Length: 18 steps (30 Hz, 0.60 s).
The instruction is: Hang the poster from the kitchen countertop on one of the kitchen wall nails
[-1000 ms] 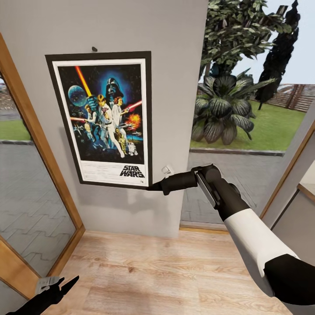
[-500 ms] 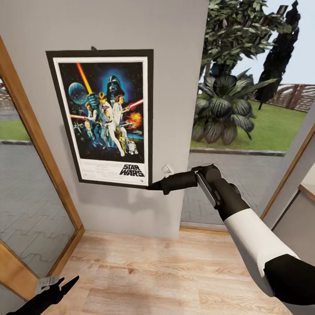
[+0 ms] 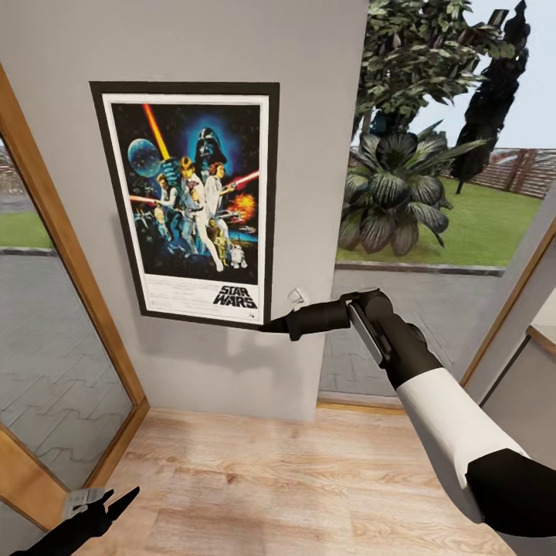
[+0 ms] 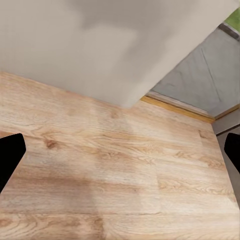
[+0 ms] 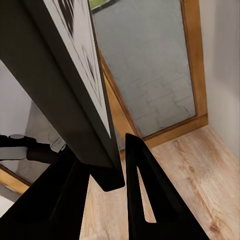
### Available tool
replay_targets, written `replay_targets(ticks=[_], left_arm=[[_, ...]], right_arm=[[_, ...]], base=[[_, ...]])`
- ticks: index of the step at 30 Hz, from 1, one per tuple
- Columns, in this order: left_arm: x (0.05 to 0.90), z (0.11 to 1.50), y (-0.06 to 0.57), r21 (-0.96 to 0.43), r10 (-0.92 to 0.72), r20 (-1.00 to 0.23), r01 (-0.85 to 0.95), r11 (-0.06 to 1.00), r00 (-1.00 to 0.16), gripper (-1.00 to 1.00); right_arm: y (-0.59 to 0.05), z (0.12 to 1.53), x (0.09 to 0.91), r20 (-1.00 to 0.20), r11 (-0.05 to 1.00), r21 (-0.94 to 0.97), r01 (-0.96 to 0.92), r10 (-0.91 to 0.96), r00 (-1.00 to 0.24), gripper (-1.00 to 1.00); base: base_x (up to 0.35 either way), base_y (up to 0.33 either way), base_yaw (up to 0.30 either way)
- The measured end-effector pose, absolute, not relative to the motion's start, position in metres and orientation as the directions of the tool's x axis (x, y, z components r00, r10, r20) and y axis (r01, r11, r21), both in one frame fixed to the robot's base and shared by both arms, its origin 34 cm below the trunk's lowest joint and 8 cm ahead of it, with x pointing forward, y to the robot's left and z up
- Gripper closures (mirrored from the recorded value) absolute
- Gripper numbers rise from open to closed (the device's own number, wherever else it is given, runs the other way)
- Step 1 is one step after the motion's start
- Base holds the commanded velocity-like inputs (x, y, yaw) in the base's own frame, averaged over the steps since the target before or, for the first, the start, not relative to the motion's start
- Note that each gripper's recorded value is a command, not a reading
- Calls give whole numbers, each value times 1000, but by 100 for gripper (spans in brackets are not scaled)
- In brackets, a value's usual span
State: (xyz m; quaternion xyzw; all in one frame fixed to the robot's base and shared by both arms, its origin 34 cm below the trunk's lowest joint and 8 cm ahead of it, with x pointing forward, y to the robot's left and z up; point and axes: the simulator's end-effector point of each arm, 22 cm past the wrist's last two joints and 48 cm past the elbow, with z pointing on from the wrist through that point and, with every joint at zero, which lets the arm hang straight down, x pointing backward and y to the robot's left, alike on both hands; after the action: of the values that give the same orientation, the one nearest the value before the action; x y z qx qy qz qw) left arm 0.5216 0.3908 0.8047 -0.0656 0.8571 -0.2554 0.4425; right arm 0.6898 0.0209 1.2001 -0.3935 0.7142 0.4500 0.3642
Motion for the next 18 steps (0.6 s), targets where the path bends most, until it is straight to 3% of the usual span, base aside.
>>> replay_targets(ticks=[18], left_arm=[[522,805,391,-496,-338,-725,114,861,-600,-100]], right_arm=[[25,1207,688,-881,280,346,-895,-233,-413,100]], base=[[0,25,0]])
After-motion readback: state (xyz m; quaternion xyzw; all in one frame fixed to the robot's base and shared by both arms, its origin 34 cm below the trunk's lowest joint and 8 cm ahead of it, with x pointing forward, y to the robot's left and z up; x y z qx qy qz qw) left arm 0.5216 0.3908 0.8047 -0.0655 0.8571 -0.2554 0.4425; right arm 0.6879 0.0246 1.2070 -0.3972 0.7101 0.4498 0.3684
